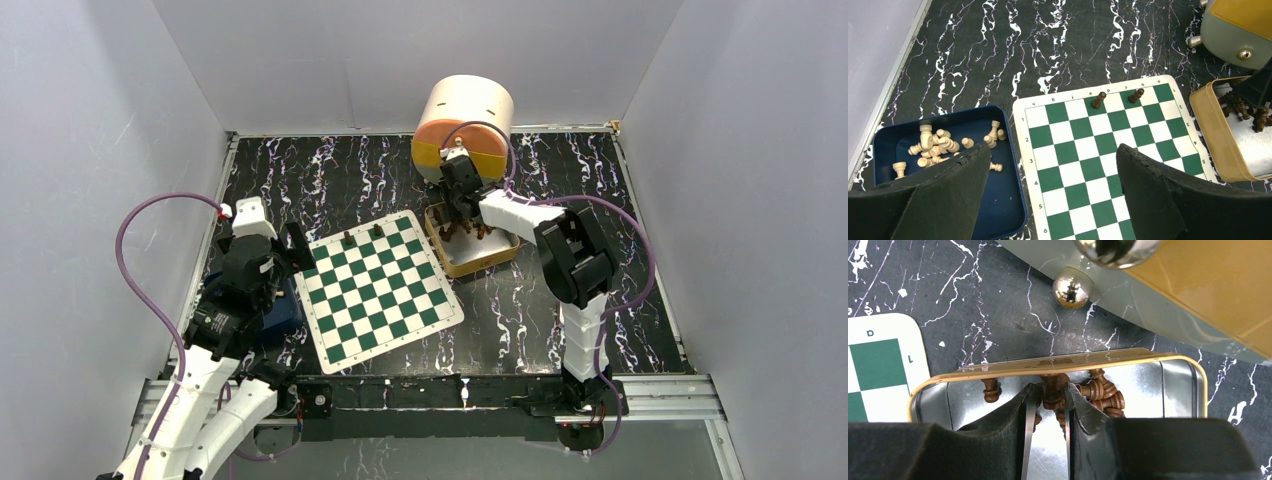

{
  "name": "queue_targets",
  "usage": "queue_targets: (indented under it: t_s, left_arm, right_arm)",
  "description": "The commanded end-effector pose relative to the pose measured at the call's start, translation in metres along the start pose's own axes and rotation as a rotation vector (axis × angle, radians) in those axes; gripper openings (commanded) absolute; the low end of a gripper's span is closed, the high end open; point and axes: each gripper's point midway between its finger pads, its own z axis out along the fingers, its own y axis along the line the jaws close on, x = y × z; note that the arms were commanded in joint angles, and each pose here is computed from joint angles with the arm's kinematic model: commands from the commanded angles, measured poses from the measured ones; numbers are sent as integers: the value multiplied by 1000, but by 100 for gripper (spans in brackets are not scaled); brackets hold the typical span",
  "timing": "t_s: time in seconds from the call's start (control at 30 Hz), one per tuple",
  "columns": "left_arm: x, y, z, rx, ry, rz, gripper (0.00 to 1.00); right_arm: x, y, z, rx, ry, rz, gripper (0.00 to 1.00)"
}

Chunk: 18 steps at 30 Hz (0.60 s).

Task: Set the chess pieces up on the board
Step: Pick up the chess piece from the storage box.

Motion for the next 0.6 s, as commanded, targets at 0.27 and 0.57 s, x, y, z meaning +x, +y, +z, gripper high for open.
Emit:
queue_targets:
  t_s: [0.27,0.57]
  left_arm:
    - [-5,1,0,-3,-25,-2,93]
    - [-5,1,0,-4,-23,1,93]
  right_arm:
    - [-23,1,10,-4,-57,2,32]
    - [-27,-6,11,27,-61,-3,25]
